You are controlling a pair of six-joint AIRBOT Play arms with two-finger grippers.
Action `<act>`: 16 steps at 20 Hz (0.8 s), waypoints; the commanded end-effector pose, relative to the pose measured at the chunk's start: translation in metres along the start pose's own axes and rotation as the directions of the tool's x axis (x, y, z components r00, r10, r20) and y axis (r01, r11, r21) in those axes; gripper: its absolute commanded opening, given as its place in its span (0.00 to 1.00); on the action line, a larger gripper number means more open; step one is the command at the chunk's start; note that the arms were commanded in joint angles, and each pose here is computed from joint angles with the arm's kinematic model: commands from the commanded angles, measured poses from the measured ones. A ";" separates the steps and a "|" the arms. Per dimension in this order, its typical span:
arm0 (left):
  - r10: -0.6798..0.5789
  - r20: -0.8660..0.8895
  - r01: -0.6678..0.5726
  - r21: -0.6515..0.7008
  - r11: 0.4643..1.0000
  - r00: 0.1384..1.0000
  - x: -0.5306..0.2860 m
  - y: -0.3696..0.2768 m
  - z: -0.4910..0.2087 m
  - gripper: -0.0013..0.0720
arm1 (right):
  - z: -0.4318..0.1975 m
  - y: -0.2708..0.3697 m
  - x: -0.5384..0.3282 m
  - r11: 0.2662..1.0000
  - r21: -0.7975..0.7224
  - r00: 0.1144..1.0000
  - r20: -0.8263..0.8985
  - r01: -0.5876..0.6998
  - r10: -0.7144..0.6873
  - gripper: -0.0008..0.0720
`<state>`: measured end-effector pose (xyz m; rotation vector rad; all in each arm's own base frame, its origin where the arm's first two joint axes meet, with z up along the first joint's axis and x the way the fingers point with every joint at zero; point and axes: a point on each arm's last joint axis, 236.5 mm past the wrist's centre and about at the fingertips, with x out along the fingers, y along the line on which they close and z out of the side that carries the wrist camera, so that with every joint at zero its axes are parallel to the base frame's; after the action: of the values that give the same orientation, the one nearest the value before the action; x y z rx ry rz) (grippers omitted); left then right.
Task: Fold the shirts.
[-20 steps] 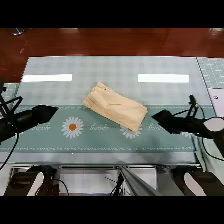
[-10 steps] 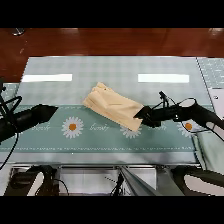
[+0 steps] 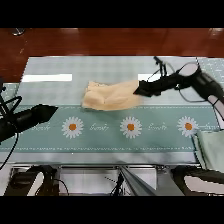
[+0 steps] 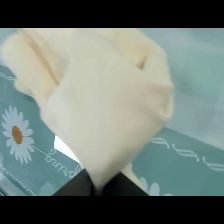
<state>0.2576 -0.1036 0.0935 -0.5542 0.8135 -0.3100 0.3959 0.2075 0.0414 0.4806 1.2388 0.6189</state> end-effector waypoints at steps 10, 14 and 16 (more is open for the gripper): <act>0.001 0.001 -0.001 0.000 1.000 1.000 0.000 0.000 0.000 0.06 | 0.054 0.017 -0.267 0.894 -0.026 0.852 0.313 0.448 -0.419 0.04; 0.001 0.014 -0.001 0.003 1.000 1.000 0.000 0.000 0.003 0.06 | 0.010 -0.048 -0.340 0.834 0.255 0.795 0.262 0.489 -0.546 0.04; 0.001 0.033 -0.001 0.003 1.000 0.999 0.000 0.000 0.008 0.06 | -0.015 -0.073 -0.370 0.787 0.379 0.770 0.238 0.487 -0.592 0.04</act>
<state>0.2595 -0.1027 0.0949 -0.5550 0.8023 -0.3068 0.3619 -0.0406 0.2562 0.3188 1.0145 0.0077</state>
